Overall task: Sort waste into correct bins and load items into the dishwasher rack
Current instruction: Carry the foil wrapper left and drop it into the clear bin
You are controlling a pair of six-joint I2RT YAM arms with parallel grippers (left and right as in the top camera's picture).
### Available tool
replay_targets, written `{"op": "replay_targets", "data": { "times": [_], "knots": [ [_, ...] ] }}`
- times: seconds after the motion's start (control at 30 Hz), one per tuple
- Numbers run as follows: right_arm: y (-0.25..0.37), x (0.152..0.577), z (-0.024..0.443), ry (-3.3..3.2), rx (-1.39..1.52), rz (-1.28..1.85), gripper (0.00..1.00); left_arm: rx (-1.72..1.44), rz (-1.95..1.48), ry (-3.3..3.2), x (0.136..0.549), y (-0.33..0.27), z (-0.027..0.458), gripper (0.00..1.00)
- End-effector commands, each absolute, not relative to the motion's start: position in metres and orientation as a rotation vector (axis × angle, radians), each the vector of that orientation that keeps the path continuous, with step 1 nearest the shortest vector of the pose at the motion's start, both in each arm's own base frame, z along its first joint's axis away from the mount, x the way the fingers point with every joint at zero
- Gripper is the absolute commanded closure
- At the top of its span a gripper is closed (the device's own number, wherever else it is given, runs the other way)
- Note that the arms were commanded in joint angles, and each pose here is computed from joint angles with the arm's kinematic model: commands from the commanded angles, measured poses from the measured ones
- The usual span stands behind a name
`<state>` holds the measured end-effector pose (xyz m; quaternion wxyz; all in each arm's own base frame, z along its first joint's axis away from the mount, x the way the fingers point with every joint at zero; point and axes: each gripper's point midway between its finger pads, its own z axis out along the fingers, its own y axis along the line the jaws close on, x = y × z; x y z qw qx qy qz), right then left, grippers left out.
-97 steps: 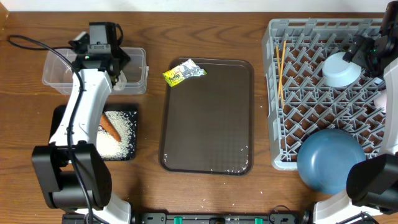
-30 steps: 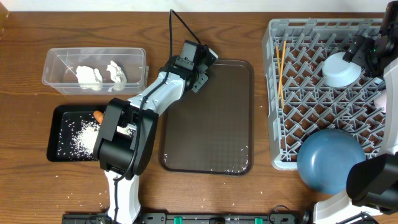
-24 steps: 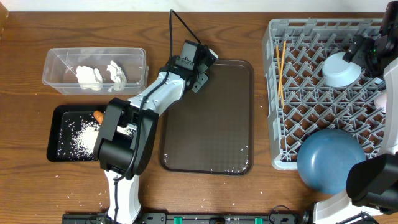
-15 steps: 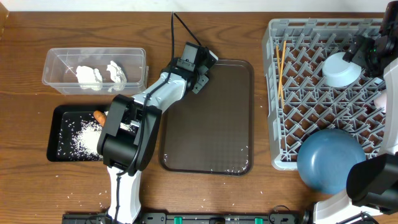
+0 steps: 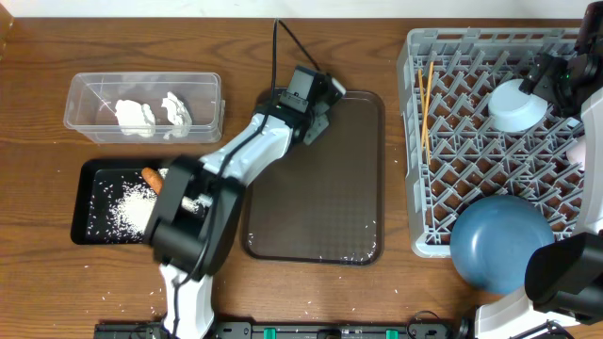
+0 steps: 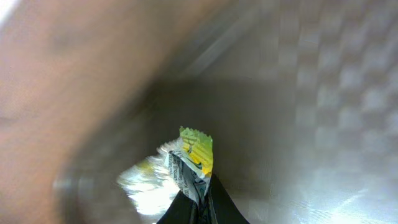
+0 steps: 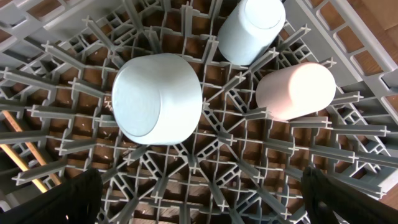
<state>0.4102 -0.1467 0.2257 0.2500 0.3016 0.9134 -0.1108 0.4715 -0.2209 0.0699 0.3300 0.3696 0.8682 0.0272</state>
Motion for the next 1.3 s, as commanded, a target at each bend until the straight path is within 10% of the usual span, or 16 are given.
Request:
{"op": "replay_targets", "data": {
  "times": [0.0, 0.2, 0.43, 0.67, 1.27],
  "knots": [
    [-0.149, 0.411, 0.234, 2.461, 0.831, -0.301, 0.01, 0.67, 0.238, 2.134, 0.493, -0.187, 0.165, 0.94],
    [-0.149, 0.411, 0.234, 2.46, 0.831, -0.301, 0.01, 0.172, 0.436, 2.047, 0.516, -0.079, 0.23, 0.94],
    [-0.149, 0.411, 0.234, 2.461, 0.831, -0.301, 0.01, -0.237, 0.346, 2.143, 0.522, 0.024, 0.197, 0.94],
    [-0.149, 0.411, 0.234, 2.461, 0.831, -0.301, 0.01, -0.264, 0.164, 2.277, 0.525, 0.059, 0.146, 0.21],
    [-0.149, 0.411, 0.234, 2.461, 0.831, -0.301, 0.01, -0.915, -0.036, 2.27, 0.39, 0.067, 0.232, 0.28]
  ]
}}
